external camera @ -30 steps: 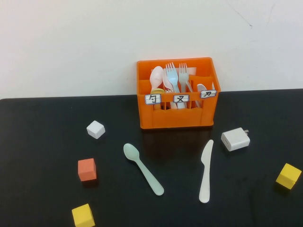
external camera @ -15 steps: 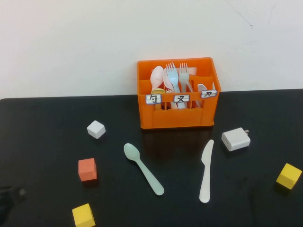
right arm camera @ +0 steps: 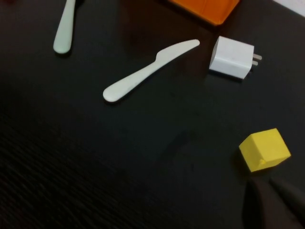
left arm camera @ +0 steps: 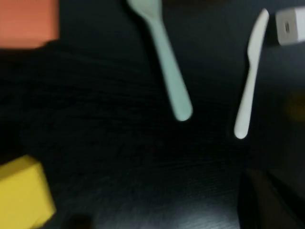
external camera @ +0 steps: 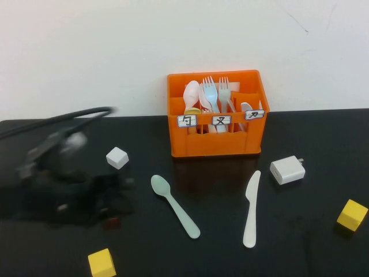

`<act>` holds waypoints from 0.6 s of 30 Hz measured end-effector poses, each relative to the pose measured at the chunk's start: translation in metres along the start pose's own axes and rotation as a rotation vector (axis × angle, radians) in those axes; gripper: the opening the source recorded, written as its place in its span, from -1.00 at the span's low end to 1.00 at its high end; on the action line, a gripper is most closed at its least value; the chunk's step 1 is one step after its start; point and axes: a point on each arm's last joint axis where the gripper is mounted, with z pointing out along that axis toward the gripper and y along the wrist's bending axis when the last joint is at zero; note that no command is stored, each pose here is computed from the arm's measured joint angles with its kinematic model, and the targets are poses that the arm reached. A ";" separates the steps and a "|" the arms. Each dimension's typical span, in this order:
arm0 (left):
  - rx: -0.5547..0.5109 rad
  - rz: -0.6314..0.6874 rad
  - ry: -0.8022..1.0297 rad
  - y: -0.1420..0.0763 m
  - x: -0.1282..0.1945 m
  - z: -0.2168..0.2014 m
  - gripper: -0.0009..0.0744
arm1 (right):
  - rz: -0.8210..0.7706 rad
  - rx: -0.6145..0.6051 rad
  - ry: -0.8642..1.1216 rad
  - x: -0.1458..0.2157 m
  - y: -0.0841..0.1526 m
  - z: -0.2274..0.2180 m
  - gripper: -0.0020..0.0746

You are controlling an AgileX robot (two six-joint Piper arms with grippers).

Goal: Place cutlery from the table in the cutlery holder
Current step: Pick up the spoon

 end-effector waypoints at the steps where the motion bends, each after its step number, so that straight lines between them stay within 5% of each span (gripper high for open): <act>1: -0.005 0.025 0.013 -0.005 -0.002 0.007 -0.98 | 0.000 -0.001 0.002 0.000 0.000 0.000 -0.95; 9: -0.111 0.088 0.121 -0.040 -0.015 0.069 -0.98 | 0.000 -0.004 0.007 0.000 0.000 0.001 -0.95; 18: -0.366 0.066 0.076 -0.054 -0.025 0.121 -0.98 | 0.000 -0.003 0.006 0.000 0.000 0.001 -0.95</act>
